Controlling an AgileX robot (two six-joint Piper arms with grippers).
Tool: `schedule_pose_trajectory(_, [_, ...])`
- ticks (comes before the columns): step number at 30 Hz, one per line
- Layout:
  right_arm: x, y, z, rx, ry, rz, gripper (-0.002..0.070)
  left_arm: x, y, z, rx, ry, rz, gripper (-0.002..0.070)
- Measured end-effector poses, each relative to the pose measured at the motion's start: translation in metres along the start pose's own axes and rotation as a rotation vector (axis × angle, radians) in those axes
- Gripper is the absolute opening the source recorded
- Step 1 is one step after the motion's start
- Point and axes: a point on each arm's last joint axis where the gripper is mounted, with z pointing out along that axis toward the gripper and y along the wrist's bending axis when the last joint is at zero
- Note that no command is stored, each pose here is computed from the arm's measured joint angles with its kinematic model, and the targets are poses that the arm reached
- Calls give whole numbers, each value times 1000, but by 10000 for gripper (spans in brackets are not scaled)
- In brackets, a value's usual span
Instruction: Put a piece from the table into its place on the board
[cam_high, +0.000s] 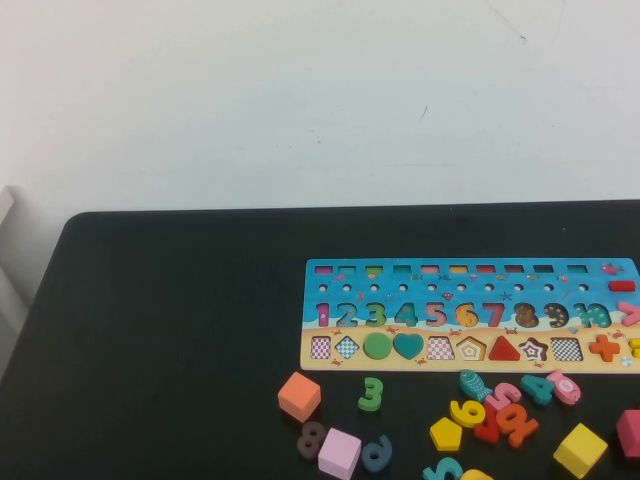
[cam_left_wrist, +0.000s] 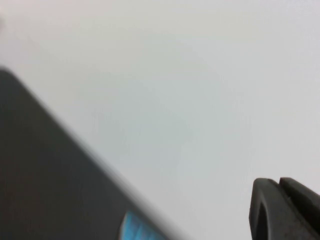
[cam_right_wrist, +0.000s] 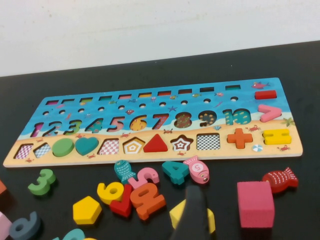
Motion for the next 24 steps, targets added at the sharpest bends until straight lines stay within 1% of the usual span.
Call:
schedule_pose_trajectory(2, [0, 0, 0, 0, 0, 0, 593, 6, -10, -2, 23, 128, 141, -1])
schedule_pose_trajectory(5, [0, 0, 0, 0, 0, 0, 593, 9, -31, -3, 36, 310, 291, -1])
schedule_pose_trajectory(6, [0, 0, 0, 0, 0, 0, 593, 11, -36, -1, 31, 389, 355, -1])
schedule_pose_trajectory(8, [0, 0, 0, 0, 0, 0, 593, 11, -50, 2, 53, 544, 513, -1])
schedule_pose_trajectory(11, [0, 0, 0, 0, 0, 0, 593, 8, -72, 12, 125, 725, 735, -2])
schedule_pose_trajectory(14, [0, 0, 0, 0, 0, 0, 593, -1, -95, 28, 216, 845, 913, -1])
schedule_pose_trajectory(15, [0, 0, 0, 0, 0, 0, 593, -2, -99, 33, 233, 882, 942, -2])
schedule_pose_trajectory(17, [0, 0, 0, 0, 0, 0, 593, -9, -116, 51, 287, 941, 1014, -2])
schedule_pose_trajectory(21, [0, 0, 0, 0, 0, 0, 593, -16, -143, 92, 387, 1057, 1100, -2])
schedule_pose_trajectory(24, [0, 0, 0, 0, 0, 0, 593, -11, -158, 127, 465, 1153, 1185, -1])
